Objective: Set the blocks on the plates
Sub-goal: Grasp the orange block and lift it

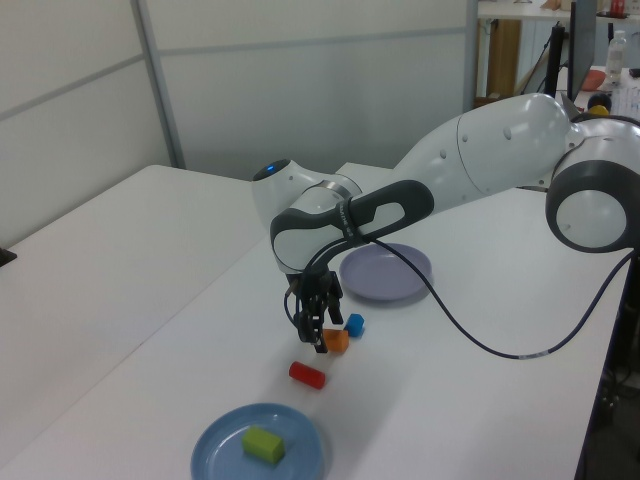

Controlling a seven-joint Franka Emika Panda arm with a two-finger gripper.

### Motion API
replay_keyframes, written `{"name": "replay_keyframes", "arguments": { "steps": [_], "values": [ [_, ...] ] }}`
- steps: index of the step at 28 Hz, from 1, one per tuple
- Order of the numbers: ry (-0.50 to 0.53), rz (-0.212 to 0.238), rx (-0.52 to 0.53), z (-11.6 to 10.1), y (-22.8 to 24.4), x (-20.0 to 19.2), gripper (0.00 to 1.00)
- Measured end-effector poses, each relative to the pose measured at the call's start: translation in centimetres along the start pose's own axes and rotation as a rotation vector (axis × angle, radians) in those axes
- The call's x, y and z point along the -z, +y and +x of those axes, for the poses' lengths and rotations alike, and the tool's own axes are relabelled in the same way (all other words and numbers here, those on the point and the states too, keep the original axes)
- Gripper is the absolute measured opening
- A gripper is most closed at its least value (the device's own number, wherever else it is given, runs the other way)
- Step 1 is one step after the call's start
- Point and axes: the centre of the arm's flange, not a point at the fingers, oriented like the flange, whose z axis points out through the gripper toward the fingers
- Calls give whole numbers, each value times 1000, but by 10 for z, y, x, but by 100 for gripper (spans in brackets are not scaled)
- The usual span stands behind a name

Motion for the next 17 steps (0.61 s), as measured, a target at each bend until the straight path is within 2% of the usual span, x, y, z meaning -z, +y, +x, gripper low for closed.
{"name": "replay_keyframes", "arguments": {
  "steps": [2, 9, 13, 14, 15, 17],
  "values": [
    [0, 0, -1, 0, 1, 0, 99],
    [-2, 0, -1, 0, 1, -1, 96],
    [-2, 0, -1, 0, 1, -1, 82],
    [-2, 0, -1, 0, 1, -1, 73],
    [-2, 0, -1, 0, 1, -1, 73],
    [-3, 0, -1, 0, 1, -2, 63]
  ]
}}
